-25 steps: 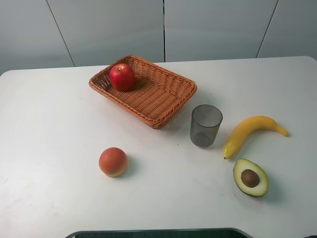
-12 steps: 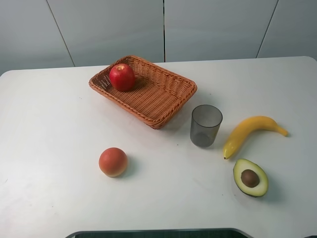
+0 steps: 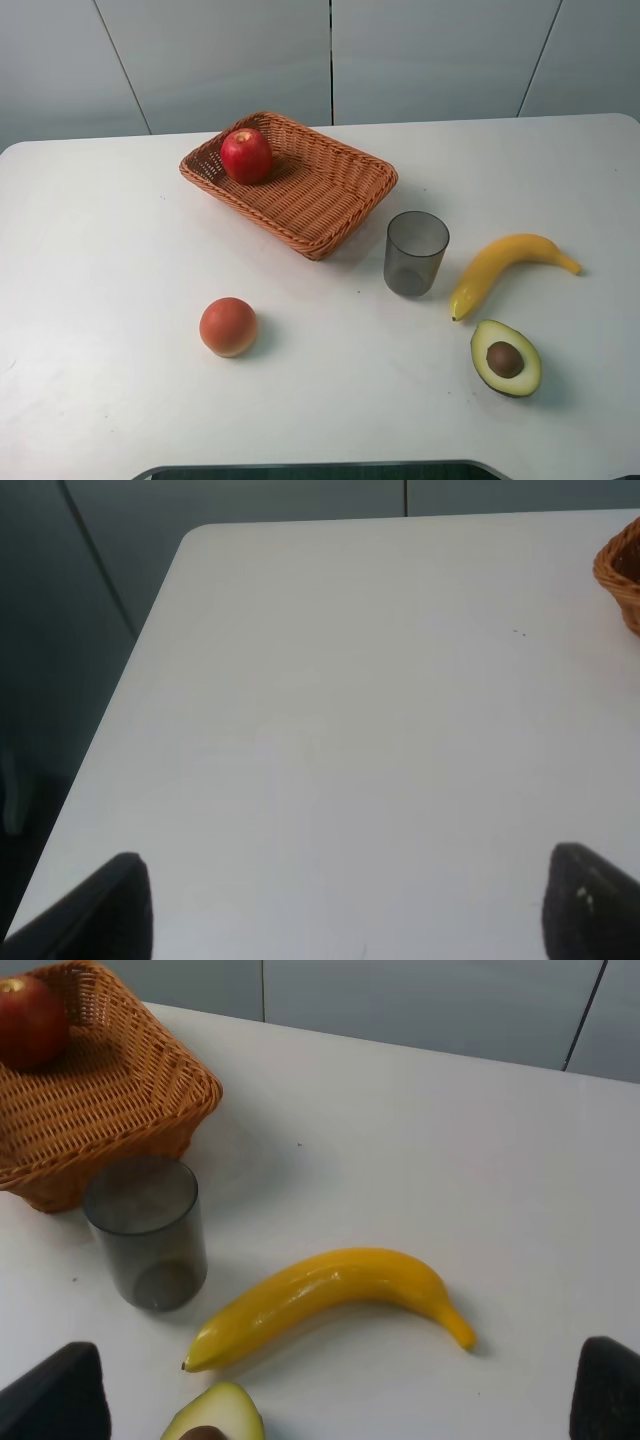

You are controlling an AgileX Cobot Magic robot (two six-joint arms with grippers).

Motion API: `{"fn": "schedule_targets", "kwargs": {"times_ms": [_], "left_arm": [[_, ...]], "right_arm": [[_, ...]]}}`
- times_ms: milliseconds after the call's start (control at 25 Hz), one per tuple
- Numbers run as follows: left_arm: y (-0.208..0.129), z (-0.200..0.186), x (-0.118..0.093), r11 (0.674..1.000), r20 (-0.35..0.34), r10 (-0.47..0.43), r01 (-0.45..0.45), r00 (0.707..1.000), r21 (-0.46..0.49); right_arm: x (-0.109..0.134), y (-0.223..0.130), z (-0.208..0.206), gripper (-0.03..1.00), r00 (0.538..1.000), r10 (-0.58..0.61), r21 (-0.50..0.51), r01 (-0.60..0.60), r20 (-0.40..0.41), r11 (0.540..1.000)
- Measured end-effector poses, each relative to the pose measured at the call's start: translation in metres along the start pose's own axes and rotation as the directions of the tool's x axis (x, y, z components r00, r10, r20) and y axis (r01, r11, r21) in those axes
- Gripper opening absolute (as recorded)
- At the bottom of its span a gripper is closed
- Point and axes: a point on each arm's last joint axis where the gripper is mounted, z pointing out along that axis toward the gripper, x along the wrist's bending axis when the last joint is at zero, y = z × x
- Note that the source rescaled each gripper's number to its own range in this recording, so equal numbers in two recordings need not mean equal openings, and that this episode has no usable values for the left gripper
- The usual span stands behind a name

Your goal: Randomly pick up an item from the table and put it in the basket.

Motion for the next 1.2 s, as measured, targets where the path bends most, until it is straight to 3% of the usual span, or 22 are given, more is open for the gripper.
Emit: {"fn": "schedule_targets", "kwargs": {"times_ms": [320, 600, 1200], "left_arm": [[0.000, 0.000, 0.000, 1.000, 0.000, 0.000, 0.000, 1.000, 0.000], [0.000, 0.000, 0.000, 1.000, 0.000, 0.000, 0.000, 1.000, 0.000], [0.000, 0.000, 0.000, 1.000, 0.000, 0.000, 0.000, 1.000, 0.000]], "right_arm": [[-0.001, 0.000, 0.000, 1.00, 1.000, 0.022, 0.004, -0.022, 0.008, 1.000], [-0.011, -0.002, -0.001, 1.00, 0.982, 0.147, 0.003, -0.148, 0.122, 0.989], [-0.011, -0.002, -0.001, 1.00, 0.979, 0.158, -0.001, -0.160, 0.125, 0.987]]}}
